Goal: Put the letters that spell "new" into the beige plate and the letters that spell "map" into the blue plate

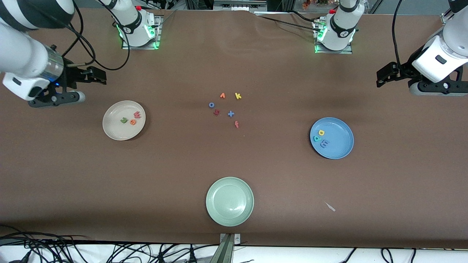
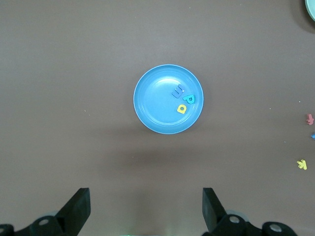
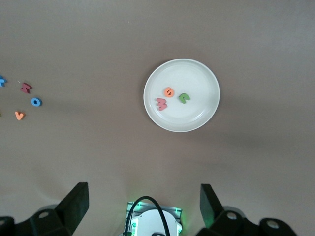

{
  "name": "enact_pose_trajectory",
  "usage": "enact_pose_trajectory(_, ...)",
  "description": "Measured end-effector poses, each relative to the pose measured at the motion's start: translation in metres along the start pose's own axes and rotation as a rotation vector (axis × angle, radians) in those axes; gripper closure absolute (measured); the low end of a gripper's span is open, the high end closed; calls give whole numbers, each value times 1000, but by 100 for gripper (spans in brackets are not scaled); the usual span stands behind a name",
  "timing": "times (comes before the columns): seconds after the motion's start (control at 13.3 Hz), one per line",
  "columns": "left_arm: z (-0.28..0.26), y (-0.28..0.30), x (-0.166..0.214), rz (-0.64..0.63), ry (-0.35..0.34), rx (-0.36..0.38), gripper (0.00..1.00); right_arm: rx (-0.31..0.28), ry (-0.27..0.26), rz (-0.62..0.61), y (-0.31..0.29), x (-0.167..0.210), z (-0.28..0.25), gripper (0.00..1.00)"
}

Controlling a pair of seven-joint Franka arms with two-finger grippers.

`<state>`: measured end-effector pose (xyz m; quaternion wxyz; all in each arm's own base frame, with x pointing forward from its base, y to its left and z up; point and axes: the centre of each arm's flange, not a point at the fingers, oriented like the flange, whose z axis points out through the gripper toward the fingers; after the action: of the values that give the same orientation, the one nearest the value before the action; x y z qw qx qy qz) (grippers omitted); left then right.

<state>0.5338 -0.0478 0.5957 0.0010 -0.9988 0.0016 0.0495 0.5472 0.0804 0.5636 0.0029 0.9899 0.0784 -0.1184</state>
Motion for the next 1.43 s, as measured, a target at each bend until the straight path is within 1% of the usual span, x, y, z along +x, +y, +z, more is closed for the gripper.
enact_pose_trajectory(0.23, 0, 0, 0, 0, -1, 0, 0, 12, 38, 35, 23, -18, -17, 0)
enact_pose_trajectory(0.3, 0, 0, 0, 0, -1, 0, 0, 4, 51, 34, 24, -20, -20, 0)
enact_pose_trajectory(0.45, 0, 0, 0, 1, -1, 0, 0, -56, 86, 8, 10, -19, -26, 0)
enact_pose_trajectory(0.6, 1, 0, 0, 1, -7, 1, 0, -79, 112, 5, 0, -21, -32, 0)
enact_pose_trajectory(1.05, 2, 0, -2, 2, -21, 2, 0, -79, 159, 32, 14, -26, -42, 0)
enact_pose_trajectory(1.2, 2, 0, -2, 2, -21, 2, 0, -78, 161, 33, 15, -26, -41, 0)
enact_pose_trajectory(1.28, 2, 0, -2, 2, -21, 2, 0, -73, 161, 36, 16, -26, -41, 0)
enact_pose_trajectory(1.43, 2, 0, -2, 2, -22, 2, 0, -43, 169, 48, 21, -25, -41, 0)
